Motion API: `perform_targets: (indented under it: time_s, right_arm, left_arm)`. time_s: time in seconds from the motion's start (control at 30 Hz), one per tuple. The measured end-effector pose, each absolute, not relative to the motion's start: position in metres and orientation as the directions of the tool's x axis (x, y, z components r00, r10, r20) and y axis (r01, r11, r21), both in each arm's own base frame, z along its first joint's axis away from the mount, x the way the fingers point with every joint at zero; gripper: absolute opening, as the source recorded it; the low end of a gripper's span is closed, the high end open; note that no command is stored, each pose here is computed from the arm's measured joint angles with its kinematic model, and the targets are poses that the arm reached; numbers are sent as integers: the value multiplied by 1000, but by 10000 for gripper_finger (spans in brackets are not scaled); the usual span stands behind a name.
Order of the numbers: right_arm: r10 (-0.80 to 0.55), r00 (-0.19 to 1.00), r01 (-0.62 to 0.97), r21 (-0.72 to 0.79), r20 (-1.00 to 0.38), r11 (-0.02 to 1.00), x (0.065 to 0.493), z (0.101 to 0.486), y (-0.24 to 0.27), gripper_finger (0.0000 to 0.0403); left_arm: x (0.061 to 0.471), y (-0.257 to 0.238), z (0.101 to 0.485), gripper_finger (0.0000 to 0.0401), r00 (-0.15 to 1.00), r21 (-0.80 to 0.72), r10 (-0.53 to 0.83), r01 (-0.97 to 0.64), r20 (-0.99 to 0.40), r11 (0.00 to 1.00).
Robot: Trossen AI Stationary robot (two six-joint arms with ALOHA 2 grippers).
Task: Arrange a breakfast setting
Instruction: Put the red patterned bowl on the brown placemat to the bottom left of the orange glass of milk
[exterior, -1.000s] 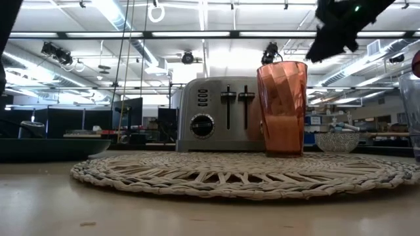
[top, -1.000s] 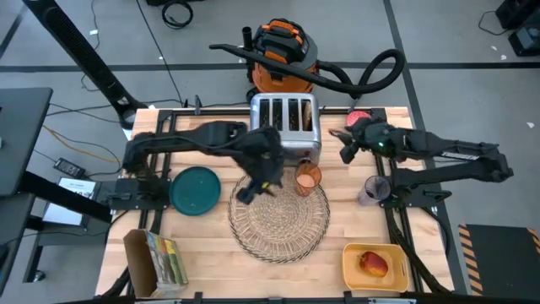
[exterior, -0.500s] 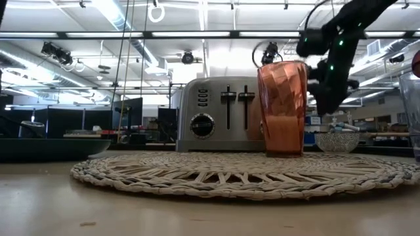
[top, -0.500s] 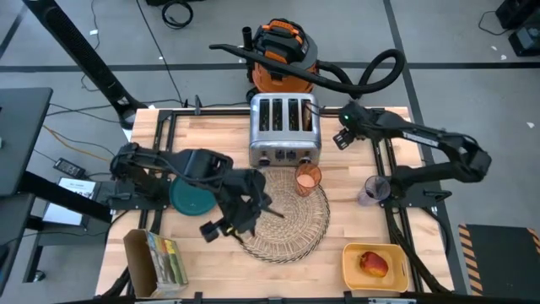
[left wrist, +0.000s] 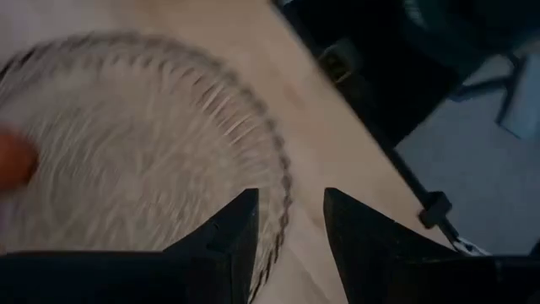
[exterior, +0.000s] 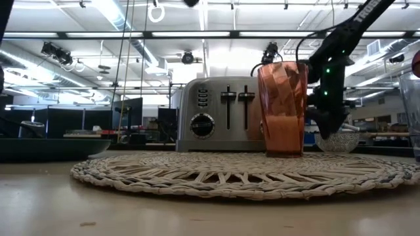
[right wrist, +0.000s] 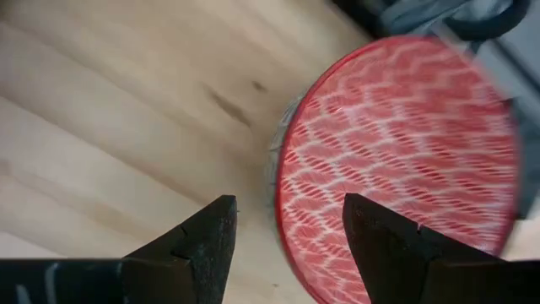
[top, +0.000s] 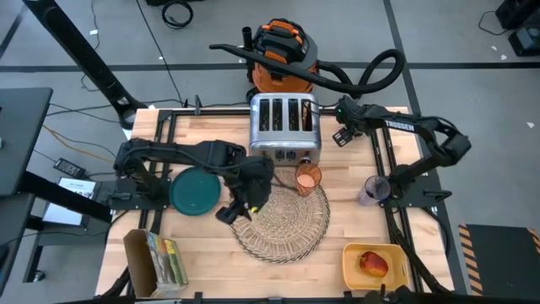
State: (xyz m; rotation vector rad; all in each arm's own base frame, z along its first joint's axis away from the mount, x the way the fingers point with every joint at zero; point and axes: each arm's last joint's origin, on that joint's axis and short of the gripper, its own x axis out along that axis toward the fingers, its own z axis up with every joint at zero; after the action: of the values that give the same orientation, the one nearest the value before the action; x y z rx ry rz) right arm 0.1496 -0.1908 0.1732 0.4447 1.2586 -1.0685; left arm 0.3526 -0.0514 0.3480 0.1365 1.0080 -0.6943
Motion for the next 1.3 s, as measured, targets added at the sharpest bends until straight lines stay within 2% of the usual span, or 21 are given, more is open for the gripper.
perform_targets:
  time_s: [0.3,0.63,0.87,1.3]
  right_arm:
    - [-338,-68,844,-235,-939,483,150,156,-199,180]
    - [-347,-65,852,-233,-936,470,148,157,-202,99]
    - [-396,-44,861,-236,-917,451,142,172,-200,19]
    - [-574,51,869,-247,-817,428,137,220,-179,19]
  left_arm:
    - [352,-35,342,141,369,-80,-238,394,-899,916]
    - [337,-39,356,141,394,-26,-167,340,-904,940]
    - [322,-39,375,141,460,20,-117,282,-880,959]
    - [312,-38,382,141,466,32,-95,257,-880,966]
